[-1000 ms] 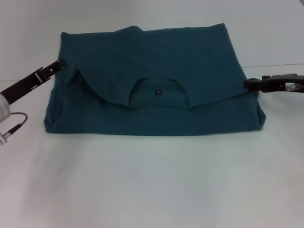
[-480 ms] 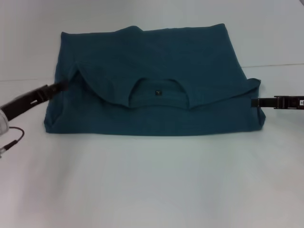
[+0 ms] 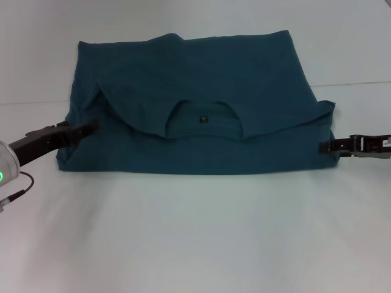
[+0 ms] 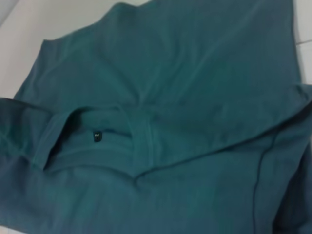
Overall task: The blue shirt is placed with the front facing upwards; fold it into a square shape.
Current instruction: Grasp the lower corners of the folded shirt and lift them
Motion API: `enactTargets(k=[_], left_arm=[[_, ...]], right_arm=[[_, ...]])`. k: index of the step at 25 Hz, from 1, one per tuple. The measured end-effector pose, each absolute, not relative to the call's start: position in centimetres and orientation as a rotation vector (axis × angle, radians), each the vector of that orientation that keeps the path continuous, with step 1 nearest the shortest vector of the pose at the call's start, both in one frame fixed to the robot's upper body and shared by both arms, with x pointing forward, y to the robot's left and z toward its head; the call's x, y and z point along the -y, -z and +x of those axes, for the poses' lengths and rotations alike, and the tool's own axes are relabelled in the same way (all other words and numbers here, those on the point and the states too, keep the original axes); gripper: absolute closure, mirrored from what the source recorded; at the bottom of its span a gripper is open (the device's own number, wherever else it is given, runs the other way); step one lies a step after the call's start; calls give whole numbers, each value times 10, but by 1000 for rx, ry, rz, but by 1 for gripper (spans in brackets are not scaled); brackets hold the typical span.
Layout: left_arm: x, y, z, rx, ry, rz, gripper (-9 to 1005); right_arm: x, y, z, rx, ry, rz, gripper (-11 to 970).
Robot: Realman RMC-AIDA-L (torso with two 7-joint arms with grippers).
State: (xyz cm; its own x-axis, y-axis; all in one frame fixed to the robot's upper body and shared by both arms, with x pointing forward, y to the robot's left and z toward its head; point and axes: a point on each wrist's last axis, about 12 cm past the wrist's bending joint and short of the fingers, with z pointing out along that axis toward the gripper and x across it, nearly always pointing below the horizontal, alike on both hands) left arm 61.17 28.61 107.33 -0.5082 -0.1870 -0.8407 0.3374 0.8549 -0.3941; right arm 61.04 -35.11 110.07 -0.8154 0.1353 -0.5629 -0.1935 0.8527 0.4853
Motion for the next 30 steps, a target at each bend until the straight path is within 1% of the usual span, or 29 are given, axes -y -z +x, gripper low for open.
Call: enactTargets(k=[9, 22, 30], left_arm=[[-288, -1067, 611, -2041, 583, 137, 168], [-286, -1068, 612, -2041, 587, 127, 169], [-285, -1069, 614, -2035, 589, 128, 169]], right_arm=[[337, -1095, 618, -2423, -664, -47, 263], [342, -1092, 619, -2416, -608, -25, 268], [324, -1083, 623, -2432, -589, -51, 270]])
